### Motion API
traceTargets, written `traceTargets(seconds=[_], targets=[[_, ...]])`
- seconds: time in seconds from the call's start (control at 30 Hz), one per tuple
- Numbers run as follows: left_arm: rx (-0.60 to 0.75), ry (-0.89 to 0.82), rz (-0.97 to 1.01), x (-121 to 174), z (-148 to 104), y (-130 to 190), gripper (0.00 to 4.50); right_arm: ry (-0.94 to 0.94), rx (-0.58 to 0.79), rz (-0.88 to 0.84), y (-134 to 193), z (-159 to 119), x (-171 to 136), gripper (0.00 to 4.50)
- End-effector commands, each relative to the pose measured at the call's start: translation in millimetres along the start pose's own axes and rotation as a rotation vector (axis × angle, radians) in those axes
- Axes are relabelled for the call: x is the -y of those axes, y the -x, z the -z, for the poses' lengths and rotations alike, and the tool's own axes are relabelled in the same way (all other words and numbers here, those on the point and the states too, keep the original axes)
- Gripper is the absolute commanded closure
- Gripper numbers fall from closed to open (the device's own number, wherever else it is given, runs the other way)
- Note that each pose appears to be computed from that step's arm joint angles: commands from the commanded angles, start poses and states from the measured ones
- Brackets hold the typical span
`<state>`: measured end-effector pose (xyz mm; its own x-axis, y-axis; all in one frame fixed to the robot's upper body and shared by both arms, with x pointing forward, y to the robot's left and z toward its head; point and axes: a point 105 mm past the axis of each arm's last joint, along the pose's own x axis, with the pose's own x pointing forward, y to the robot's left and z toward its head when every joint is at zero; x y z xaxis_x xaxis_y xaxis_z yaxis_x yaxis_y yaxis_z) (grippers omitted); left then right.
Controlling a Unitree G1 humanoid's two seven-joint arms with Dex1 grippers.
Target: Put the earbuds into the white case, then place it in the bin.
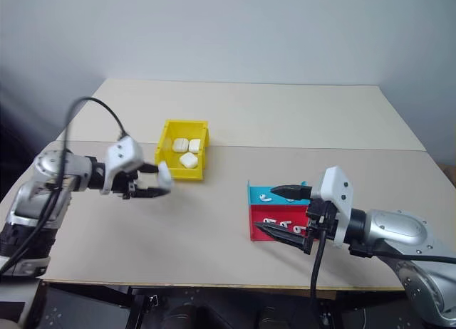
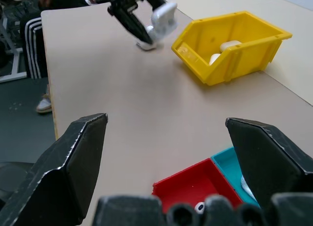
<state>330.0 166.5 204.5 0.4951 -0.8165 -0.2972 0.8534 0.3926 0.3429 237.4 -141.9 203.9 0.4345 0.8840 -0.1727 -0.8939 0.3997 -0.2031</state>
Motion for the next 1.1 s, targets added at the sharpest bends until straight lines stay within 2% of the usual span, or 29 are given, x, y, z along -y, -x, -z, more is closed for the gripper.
traceTargets(seconds=[0.03,0.13,0.27,0.33,0.43,0.63,1.1], targets=[[0.259,0.038,0.062,15,-36,-6,1.7,0.098,-0.023,-0.03,2,-8,8,0.0],[0.592,0.121,0.143,36,-64,-18,1.7,0.189,-0.166,-0.08,-3,1,15,0.0],[0.71,0.077,0.29,71,-76,-38,1.7,0.23,-0.314,-0.123,-11,7,25,0.0],[0.731,0.049,0.366,82,-75,-38,1.7,0.244,-0.384,-0.155,-14,9,26,0.0],[0.751,0.011,0.462,90,-74,-34,1.7,0.248,-0.461,-0.179,-24,14,26,0.63],[0.734,-0.038,0.507,92,-70,-31,1.7,0.241,-0.569,-0.197,-40,31,27,2.64],[0.684,-0.051,0.473,89,-58,-22,1.7,0.333,-0.701,-0.239,-61,64,28,2.64]])
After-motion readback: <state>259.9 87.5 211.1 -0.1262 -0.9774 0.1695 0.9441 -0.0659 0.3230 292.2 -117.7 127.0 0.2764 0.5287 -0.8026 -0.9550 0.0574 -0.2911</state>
